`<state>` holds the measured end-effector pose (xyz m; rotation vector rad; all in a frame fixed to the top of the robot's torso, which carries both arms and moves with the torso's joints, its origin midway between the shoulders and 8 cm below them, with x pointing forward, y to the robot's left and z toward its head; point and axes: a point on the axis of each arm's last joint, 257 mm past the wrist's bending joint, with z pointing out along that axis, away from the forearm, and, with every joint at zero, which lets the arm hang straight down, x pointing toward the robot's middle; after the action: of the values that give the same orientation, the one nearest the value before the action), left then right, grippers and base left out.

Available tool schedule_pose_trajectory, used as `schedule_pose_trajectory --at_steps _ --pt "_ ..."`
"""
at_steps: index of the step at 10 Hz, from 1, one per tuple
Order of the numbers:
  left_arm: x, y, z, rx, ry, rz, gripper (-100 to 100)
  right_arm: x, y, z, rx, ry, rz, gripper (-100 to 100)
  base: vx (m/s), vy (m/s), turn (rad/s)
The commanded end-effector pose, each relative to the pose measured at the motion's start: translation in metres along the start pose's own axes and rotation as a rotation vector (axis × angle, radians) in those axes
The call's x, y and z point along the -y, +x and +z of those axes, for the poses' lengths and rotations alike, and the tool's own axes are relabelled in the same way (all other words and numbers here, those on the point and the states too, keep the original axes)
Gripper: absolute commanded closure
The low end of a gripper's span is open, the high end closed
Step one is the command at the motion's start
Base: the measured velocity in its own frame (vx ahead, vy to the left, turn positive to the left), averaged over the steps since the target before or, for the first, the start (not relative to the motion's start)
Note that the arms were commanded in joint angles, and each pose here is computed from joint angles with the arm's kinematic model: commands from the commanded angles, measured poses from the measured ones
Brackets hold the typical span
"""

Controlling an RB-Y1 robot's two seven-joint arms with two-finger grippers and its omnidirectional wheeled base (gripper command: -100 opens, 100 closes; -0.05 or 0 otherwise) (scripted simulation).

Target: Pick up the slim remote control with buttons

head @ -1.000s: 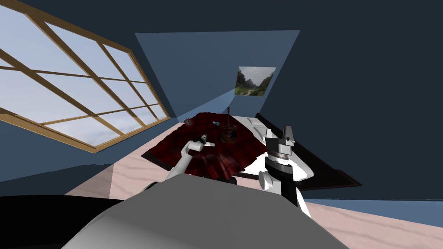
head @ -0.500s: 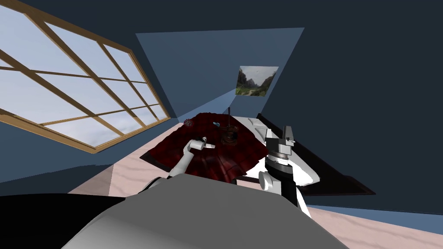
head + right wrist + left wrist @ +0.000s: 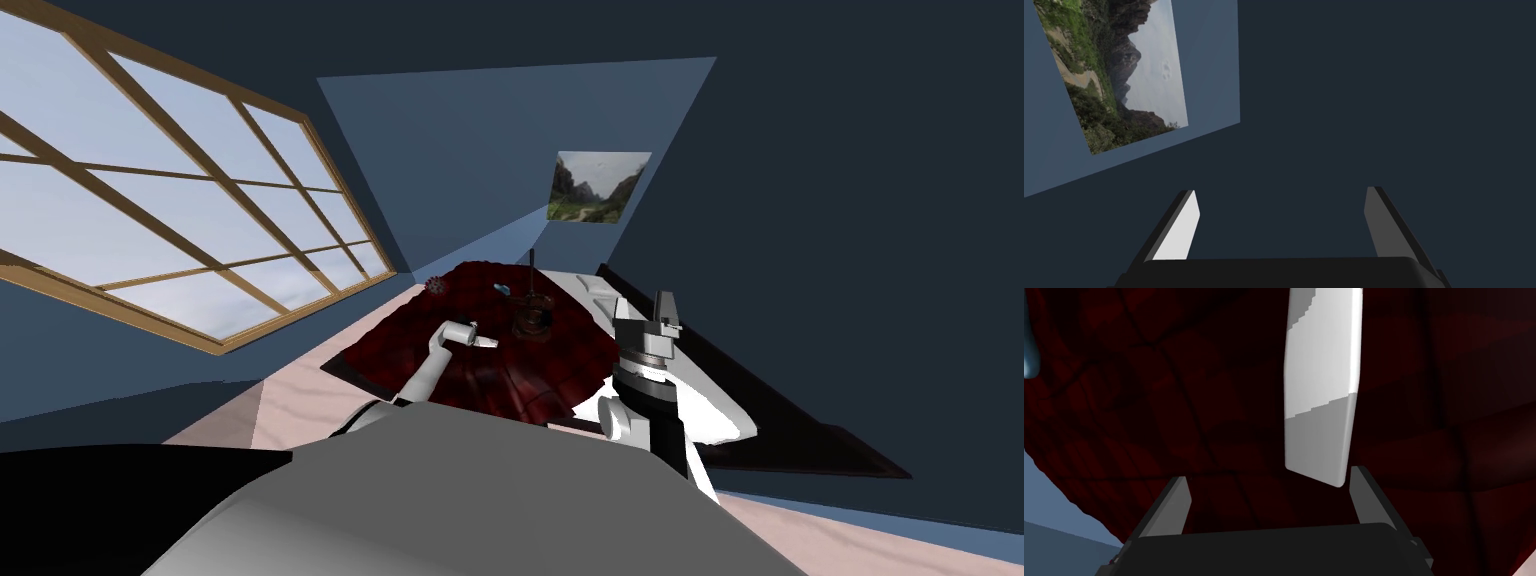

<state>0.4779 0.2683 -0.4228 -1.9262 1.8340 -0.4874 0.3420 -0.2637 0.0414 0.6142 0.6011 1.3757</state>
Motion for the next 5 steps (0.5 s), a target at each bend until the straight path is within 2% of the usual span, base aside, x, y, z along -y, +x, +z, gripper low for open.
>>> schedule_pose_trajectory --at_steps 1,2,3,4,5 --pt "-0.008 0.001 0.004 0.005 -0.043 0.006 -100 0.0 0.0 0.0 0.0 0.0 0.0 0 0.055 0.012 0.02" --pt "-0.019 0.002 0.007 0.011 -0.097 0.015 -100 0.0 0.0 0.0 0.0 0.0 0.0 0 0.071 0.015 0.045" --pt "-0.021 0.002 0.007 0.012 -0.104 0.015 -100 0.0 0.0 0.0 0.0 0.0 0.0 0 0.061 0.006 0.014" --pt "-0.031 0.004 0.01 0.015 -0.152 0.024 -100 0.0 0.0 0.0 0.0 0.0 0.0 0 0.07 0.013 0.035" --pt "-0.033 0.004 0.009 0.016 -0.162 0.024 -100 0.0 0.0 0.0 0.0 0.0 0.0 0 0.059 0.014 0.016"
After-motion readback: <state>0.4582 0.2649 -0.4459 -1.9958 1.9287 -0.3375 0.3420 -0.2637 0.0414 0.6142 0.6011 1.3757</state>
